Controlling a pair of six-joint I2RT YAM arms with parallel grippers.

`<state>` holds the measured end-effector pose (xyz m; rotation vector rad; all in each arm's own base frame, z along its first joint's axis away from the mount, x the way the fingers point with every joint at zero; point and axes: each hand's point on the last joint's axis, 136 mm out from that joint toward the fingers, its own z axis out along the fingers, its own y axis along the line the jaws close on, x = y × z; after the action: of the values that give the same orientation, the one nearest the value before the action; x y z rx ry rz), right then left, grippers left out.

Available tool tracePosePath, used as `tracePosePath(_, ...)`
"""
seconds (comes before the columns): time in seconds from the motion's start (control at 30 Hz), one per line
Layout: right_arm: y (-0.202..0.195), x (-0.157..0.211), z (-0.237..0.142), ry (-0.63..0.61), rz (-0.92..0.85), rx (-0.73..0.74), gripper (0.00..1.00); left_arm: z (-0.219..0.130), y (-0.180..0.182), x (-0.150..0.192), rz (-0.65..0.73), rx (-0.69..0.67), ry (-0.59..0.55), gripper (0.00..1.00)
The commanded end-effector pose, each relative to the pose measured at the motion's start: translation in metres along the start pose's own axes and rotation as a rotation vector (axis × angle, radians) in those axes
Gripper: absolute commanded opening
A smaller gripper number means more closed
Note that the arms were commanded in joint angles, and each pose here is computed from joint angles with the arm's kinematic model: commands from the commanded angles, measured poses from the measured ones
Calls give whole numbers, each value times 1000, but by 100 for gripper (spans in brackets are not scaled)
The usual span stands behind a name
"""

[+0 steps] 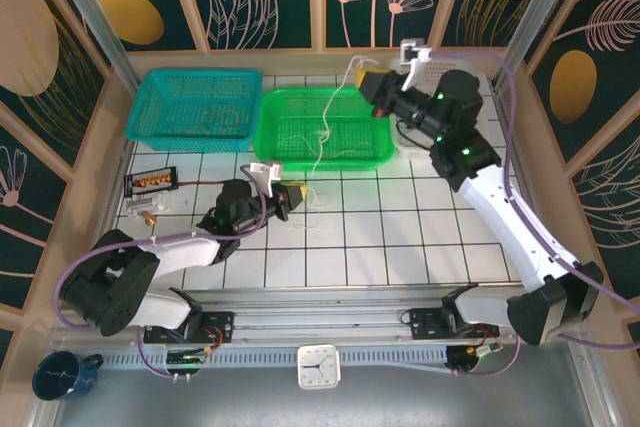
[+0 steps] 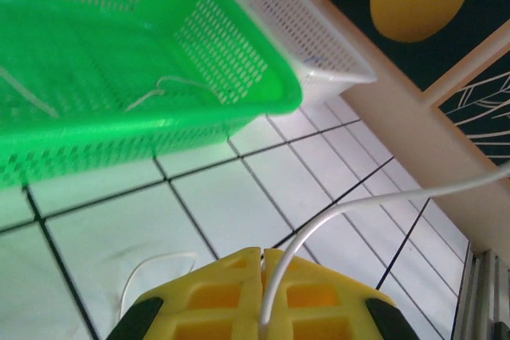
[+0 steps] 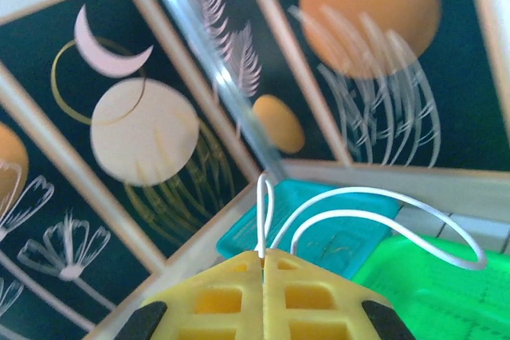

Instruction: Untangle the cables

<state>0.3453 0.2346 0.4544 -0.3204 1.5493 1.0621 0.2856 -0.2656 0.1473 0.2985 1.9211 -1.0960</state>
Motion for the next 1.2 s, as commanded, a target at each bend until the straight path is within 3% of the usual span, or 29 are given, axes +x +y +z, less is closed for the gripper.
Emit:
tracePosePath(0.0, 4, -41, -7, -97, -19, -42, 0, -9, 1, 2, -24, 5, -34, 0)
tracePosePath(0.37, -26, -21, -7, -51, 20, -8, 0, -17, 18, 28, -48, -56, 16, 0)
tracePosePath(0.53, -37, 7, -7, 16, 40, 4, 0, -21, 18, 22, -19, -80, 12, 52)
tracePosePath(0.7, -46, 39, -6, 102, 41, 26, 0, -29, 20, 18, 18, -123, 5, 78)
tracePosePath(0.87, -48, 67, -5, 183, 19, 43, 0, -36, 15, 7, 46, -133, -21, 85)
tracePosePath(1.17, -26, 116, 4, 329, -22, 8, 0, -38, -37, -65, 194, -34, -134, 91)
